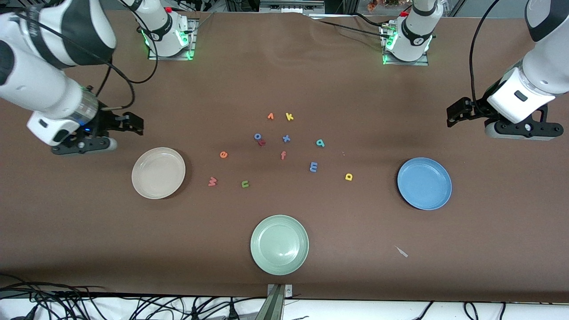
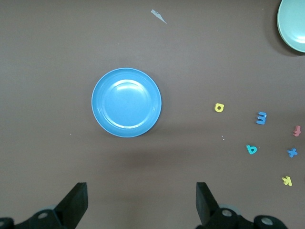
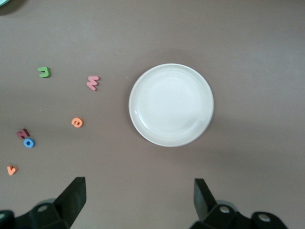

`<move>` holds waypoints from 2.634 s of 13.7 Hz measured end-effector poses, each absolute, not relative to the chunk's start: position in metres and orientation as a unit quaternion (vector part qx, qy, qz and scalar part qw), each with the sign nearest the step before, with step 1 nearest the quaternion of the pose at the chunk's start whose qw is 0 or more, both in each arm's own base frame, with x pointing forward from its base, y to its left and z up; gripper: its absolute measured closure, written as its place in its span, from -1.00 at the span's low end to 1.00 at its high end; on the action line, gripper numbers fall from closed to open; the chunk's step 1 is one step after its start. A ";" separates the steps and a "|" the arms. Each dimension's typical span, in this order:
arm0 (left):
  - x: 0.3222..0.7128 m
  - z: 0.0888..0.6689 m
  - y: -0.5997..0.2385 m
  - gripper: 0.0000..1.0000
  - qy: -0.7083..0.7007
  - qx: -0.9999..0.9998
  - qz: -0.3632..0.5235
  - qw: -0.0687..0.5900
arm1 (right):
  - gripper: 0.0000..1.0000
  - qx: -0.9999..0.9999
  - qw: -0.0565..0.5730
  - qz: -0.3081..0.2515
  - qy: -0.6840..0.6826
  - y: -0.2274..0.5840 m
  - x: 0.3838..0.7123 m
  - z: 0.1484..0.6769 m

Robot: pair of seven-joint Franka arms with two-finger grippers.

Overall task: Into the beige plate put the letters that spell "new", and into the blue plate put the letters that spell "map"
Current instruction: 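Grasp the orange letter with the right gripper while the left gripper grasps yellow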

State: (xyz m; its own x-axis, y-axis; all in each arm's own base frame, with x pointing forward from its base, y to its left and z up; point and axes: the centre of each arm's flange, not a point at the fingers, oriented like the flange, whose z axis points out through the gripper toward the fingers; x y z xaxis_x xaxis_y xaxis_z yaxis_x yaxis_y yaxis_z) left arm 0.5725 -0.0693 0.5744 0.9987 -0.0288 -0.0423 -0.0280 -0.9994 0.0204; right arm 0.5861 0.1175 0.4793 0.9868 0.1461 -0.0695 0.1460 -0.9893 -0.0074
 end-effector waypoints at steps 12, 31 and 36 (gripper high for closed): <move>0.624 0.402 -0.158 -1.00 -0.079 0.992 -0.086 0.040 | -1.00 -0.998 0.009 0.005 -0.067 0.254 0.567 0.322; 0.608 0.229 -0.293 -1.00 -0.109 0.991 -0.075 0.003 | -0.98 -0.999 0.023 -0.018 -0.025 0.284 0.527 0.189; 0.609 0.211 -0.282 -1.00 -0.101 0.991 -0.087 0.000 | -0.80 -0.999 0.023 -0.019 -0.026 0.287 0.525 0.186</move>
